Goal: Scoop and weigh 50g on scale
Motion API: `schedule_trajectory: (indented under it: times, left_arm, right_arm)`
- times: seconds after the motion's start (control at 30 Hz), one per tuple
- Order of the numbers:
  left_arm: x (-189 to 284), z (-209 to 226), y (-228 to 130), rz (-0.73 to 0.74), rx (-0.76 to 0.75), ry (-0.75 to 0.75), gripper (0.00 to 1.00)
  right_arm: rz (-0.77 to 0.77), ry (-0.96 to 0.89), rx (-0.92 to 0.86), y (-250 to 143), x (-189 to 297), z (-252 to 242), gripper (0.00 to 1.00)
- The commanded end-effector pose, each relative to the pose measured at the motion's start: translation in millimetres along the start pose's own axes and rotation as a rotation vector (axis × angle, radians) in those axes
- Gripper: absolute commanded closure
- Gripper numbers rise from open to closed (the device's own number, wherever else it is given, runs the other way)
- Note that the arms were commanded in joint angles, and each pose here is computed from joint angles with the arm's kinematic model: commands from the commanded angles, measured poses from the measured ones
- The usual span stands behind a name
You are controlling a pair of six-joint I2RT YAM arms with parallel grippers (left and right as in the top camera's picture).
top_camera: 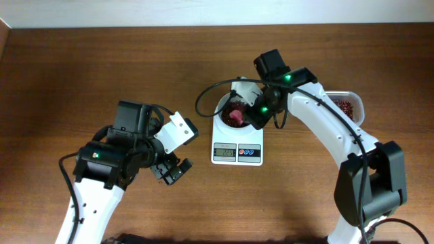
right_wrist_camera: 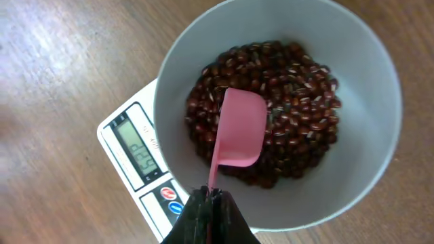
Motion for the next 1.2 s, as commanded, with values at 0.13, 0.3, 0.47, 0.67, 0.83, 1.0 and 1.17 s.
schedule_trajectory:
  times: [0.13, 0.3, 0.47, 0.67, 0.83, 1.0, 1.17]
  left_arm:
    - [7.6, 2.1, 5.7, -0.029, -0.022, 0.017, 0.01]
    - [7.6, 2.0, 5.6, -0.029, -0.022, 0.017, 0.01]
    - [7.6, 2.0, 5.6, -0.029, -0.022, 0.017, 0.01]
    - [7.6, 2.0, 5.6, -0.029, -0.022, 0.017, 0.01]
    - [7.6, 2.0, 5.6, -0.029, -0.022, 0.017, 0.01]
    - [7.6, 2.0, 5.6, -0.029, -0.022, 0.017, 0.01]
    - [7.6, 2.0, 5.6, -0.029, -0.022, 0.017, 0.01]
  right_arm:
    - [-0.096, 0.147, -0.129, 7.9, 20.6, -16.6, 0.96]
    - [-0.193, 0.117, -0.110, 21.4, 57.3, -19.5, 0.96]
    - [-0.135, -0.037, -0.090, 15.7, 57.1, -19.6, 0.96]
    - [-0.152, -0.052, -0.023, 22.6, 70.4, 5.6, 0.96]
    - [-0.141, -0.042, -0.027, 20.9, 65.0, 5.7, 0.96]
    - [-0.142, -0.024, -0.037, 20.6, 65.3, 6.9, 0.96]
    - [-0.143, -0.024, -0.051, 20.8, 65.2, 6.8, 0.96]
Point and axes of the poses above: each gripper's point midway between its finger pads, its own x axis back along the fingers, its own z axis along the line the jaws close on, y = z × x, the point moved 5 cm from there along x, back along the fingers, and after that the axes turned 14 degrees about -x, right-handed, at the moved point
